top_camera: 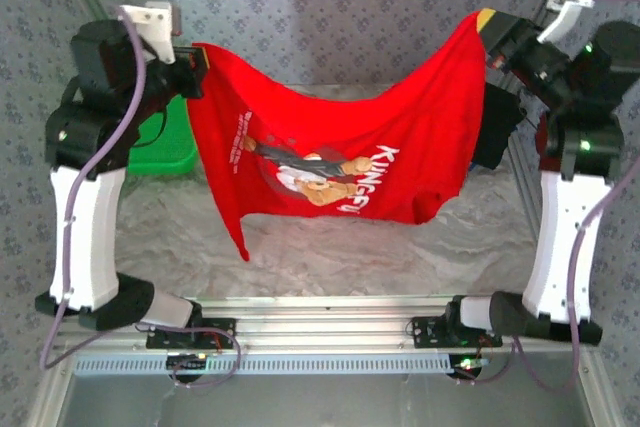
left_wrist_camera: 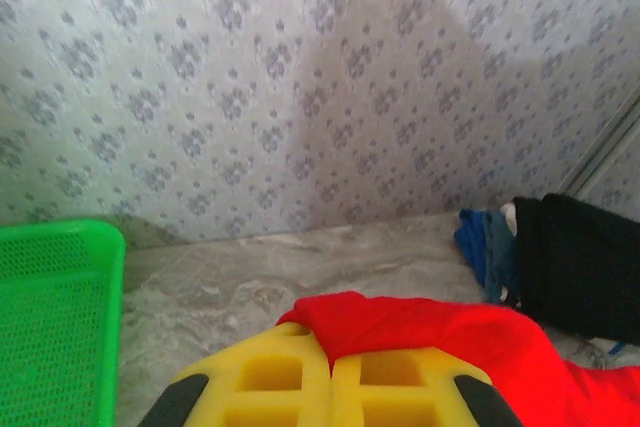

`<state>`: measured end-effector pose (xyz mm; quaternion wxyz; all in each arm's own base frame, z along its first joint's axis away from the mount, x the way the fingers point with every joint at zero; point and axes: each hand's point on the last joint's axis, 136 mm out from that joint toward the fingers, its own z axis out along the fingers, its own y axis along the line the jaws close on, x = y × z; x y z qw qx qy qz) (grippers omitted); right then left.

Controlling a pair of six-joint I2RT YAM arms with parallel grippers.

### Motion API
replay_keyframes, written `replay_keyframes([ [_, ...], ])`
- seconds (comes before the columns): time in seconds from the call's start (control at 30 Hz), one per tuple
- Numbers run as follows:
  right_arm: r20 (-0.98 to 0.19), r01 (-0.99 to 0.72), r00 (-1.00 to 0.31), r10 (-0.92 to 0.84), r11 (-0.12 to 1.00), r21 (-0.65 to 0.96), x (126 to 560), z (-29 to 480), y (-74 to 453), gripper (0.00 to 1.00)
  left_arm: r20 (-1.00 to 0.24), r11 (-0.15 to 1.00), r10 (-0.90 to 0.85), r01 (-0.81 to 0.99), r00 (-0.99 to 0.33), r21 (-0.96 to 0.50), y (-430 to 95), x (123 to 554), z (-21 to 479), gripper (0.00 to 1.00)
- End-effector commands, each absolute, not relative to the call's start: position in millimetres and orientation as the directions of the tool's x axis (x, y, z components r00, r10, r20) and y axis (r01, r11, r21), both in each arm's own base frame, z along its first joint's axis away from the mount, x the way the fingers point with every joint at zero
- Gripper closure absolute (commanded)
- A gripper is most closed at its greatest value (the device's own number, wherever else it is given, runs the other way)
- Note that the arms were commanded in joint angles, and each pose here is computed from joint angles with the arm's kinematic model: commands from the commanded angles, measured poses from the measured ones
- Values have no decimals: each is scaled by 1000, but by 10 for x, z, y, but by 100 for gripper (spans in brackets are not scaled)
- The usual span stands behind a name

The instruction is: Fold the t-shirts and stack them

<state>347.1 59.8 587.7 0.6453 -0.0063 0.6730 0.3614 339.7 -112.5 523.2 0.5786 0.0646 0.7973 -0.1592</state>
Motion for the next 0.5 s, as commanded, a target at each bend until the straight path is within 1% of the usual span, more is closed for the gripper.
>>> replay_keyframes([
  [0.0,-881,-489,-159,446,739,463,3716,5891,622,100,-942,903,-102,368,-319,-223,-1198,3500,5339,100],
  [0.2,-868,-448,-211,450,744,495,4435,5618,543,100,-919,864,-119,416,-376,-283,-1284,3928,5297,100],
  [0.37,-862,-474,-181,473,726,498,4953,5729,500,100,-922,818,-237,449,-305,-359,-1208,4307,5544,100],
  [0.47,-856,-512,-134,499,705,490,5074,5924,478,100,-921,785,-299,484,-251,-387,-1146,4412,5742,100],
])
